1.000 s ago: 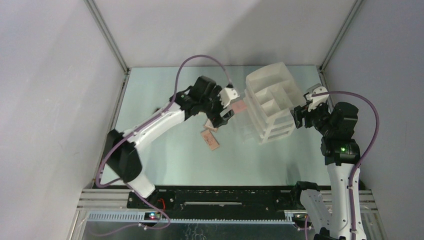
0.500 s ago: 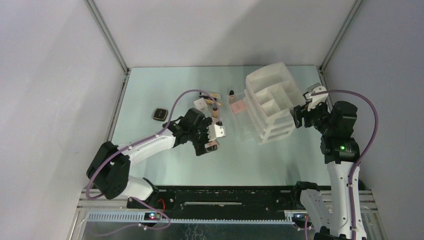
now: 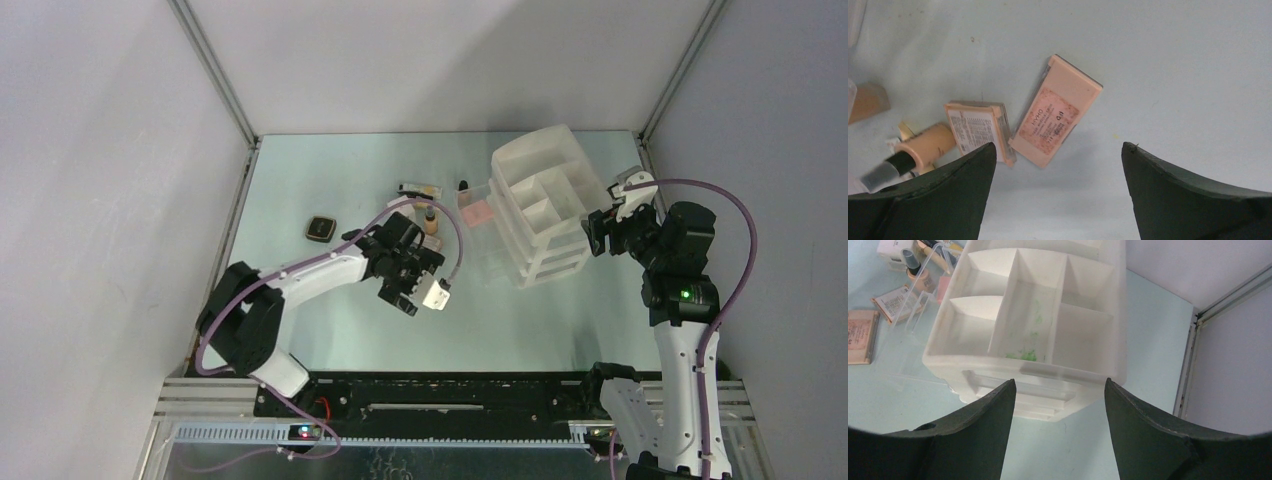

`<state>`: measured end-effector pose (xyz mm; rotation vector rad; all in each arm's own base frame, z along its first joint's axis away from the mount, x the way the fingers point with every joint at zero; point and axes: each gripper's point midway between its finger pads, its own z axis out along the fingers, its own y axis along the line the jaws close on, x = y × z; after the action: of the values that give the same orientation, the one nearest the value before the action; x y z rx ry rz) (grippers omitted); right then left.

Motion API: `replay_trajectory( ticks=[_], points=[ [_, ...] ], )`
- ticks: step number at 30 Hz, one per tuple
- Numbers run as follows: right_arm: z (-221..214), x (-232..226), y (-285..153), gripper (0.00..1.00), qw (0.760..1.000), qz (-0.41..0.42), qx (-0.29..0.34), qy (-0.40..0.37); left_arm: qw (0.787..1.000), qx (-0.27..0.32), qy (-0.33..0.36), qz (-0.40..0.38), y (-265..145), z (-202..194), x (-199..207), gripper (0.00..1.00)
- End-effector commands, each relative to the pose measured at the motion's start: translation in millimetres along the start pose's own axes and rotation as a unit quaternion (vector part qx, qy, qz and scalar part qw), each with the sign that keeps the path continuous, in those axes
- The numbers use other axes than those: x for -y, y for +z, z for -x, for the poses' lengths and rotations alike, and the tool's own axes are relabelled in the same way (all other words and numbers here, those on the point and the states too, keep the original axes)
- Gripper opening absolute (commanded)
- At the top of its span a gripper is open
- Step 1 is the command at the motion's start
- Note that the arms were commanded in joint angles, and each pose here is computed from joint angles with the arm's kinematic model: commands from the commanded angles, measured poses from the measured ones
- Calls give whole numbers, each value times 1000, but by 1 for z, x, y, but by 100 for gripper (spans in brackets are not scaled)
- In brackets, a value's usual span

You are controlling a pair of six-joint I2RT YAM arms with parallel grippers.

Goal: Organize the makeup
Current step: Pick up the makeup from the center of the board.

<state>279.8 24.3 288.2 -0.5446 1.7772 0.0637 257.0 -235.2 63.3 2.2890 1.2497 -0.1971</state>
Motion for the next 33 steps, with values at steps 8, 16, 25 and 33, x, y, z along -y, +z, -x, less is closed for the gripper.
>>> replay_trajectory(
  ticks=[8,16,25,33],
  points=[
    [2,0,1,74,1000,3,4,-7,976,-48,153,-148,7,-10,-3,93],
    [0,-1,3,74,1000,5,-1,-9,964,-67,179,-184,19,-13,-11,90],
    [0,-2,4,74,1000,7,-2,-10,954,-91,188,-216,29,-21,-16,88],
    [0,-2,3,74,1000,7,-1,-10,947,-116,192,-229,34,-30,-26,84]
  ],
)
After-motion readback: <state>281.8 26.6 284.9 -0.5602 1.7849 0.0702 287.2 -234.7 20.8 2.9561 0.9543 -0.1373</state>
